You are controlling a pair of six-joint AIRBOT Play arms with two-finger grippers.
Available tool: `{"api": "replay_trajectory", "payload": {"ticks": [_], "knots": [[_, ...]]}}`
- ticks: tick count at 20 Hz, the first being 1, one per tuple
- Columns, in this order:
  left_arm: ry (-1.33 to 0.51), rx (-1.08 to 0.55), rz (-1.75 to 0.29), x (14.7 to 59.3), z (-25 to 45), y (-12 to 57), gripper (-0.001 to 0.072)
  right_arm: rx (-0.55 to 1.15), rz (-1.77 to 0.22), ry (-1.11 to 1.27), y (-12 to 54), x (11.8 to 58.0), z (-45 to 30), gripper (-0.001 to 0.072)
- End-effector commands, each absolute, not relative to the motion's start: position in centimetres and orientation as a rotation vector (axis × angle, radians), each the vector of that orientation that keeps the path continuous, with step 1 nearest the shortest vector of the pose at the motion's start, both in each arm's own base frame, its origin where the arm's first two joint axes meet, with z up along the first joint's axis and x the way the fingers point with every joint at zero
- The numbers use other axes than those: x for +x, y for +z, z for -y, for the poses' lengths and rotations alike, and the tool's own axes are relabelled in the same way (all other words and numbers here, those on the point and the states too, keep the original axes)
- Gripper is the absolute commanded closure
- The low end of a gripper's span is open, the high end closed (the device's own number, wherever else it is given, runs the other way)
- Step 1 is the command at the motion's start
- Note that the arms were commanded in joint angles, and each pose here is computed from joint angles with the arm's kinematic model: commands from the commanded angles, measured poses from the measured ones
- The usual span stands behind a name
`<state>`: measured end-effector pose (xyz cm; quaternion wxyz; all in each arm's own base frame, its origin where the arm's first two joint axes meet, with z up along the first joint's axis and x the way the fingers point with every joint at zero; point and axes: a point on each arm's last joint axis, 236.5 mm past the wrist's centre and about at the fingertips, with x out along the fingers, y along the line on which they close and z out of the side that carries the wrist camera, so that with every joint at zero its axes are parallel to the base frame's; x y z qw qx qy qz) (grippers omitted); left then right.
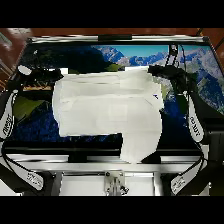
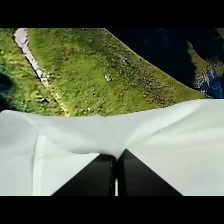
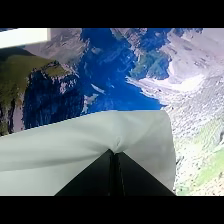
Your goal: Fold the shirts.
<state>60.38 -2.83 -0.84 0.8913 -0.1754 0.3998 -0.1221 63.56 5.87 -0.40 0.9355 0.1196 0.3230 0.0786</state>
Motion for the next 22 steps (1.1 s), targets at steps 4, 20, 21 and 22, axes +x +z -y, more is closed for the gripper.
{"api": "replay_trajectory", "payload": {"ticks": [4,20,21,22], "knots": [[-0.324,-0.388,-0.96,57.7,4.3,-2.5,0.0679,0.251,-0.823,0.238,-2.2,60.5,-7.8,0.0665],[-0.4,-0.498,-1.254,50.9,2.4,1.4,0.068,0.237,-1.166,0.217,-2.3,52.3,-7.4,0.0665],[-0.412,-0.499,-1.28,50.3,2.6,1.1,0.068,0.241,-1.177,0.223,-2.3,52.0,-7.6,0.0665],[-0.424,-0.499,-1.302,50.0,3.0,0.8,0.068,0.243,-1.195,0.228,-2.3,51.5,-7.7,0.0665]]}}
